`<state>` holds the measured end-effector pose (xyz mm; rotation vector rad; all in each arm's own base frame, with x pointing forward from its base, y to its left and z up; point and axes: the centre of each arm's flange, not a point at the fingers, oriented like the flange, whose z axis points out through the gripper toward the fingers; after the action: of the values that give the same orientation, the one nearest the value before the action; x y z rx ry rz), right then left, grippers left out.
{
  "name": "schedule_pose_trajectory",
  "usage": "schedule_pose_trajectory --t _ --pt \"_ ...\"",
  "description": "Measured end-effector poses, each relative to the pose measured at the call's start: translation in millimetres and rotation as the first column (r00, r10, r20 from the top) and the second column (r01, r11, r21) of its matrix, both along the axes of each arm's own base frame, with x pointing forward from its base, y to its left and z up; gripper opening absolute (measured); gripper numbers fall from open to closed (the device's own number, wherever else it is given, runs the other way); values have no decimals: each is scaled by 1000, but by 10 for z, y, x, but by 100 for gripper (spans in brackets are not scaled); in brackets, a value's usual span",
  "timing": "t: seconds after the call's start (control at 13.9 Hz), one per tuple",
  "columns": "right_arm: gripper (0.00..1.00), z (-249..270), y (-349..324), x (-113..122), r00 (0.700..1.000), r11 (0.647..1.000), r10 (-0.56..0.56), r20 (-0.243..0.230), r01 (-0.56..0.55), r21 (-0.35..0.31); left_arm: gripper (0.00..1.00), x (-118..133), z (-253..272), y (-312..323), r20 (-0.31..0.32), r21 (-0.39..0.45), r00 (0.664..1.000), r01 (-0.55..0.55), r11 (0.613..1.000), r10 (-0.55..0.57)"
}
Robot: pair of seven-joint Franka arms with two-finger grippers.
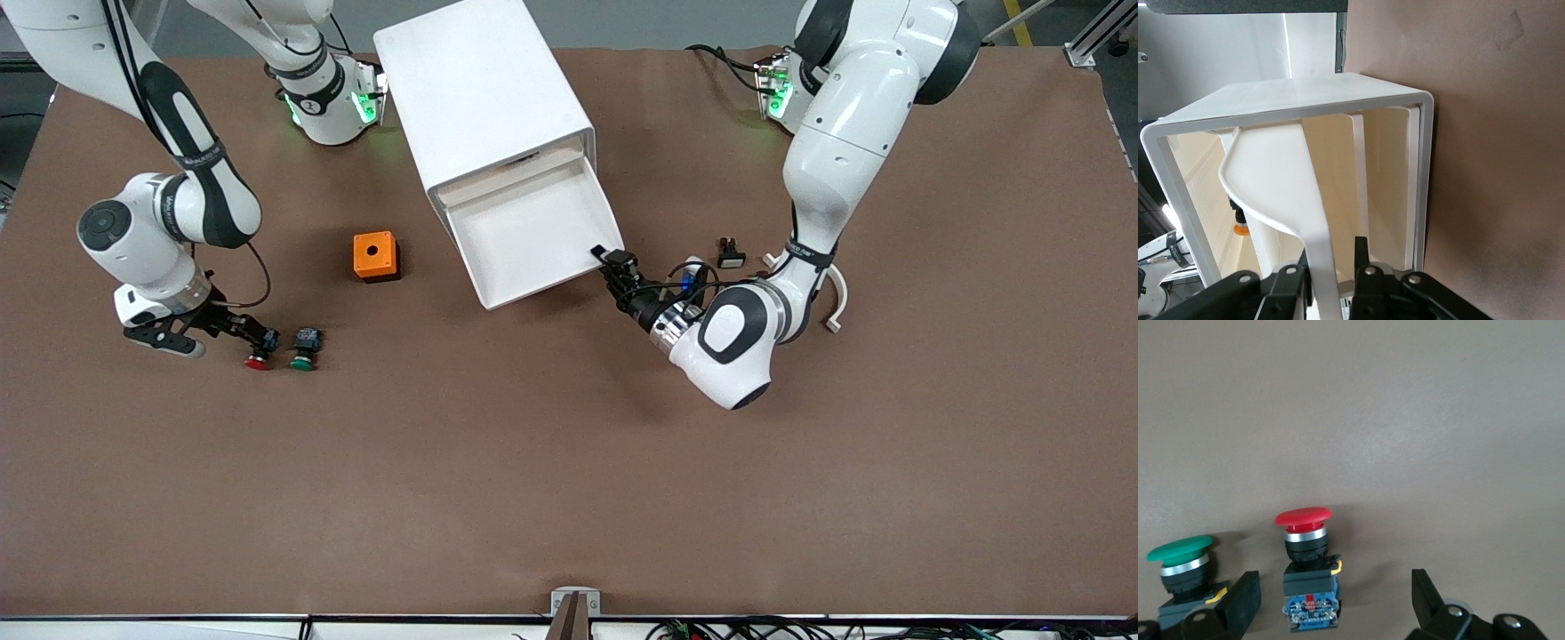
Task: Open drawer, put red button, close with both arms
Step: 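Lower the right gripper and grasp the red push button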
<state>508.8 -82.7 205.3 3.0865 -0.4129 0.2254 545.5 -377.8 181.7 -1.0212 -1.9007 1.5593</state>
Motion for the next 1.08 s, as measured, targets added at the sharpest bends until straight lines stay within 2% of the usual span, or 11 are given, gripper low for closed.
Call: schedule_pose_trajectory --t 0.14,0.36,0.65,0.93,1.08 --pt "100 -67 71 -6 1000 1000 -7 -6 7 5 30 4 -2 1 3 0 1000 -2 1000 2" --pt "100 -142 150 -18 1000 1000 -6 -19 6 9 60 30 19 0 35 -28 999 3 1000 -2" --pt "100 -221 157 -41 999 1000 -10 -35 10 11 100 148 221 -7 126 -108 992 23 994 -9" --pt "100 -238 158 -48 999 1000 -11 -41 12 12 100 245 436 29 257 -228 966 76 971 -15" --pt "97 -258 171 -66 998 1000 -9 -60 10 13 100 338 517 110 331 -292 943 106 951 -4"
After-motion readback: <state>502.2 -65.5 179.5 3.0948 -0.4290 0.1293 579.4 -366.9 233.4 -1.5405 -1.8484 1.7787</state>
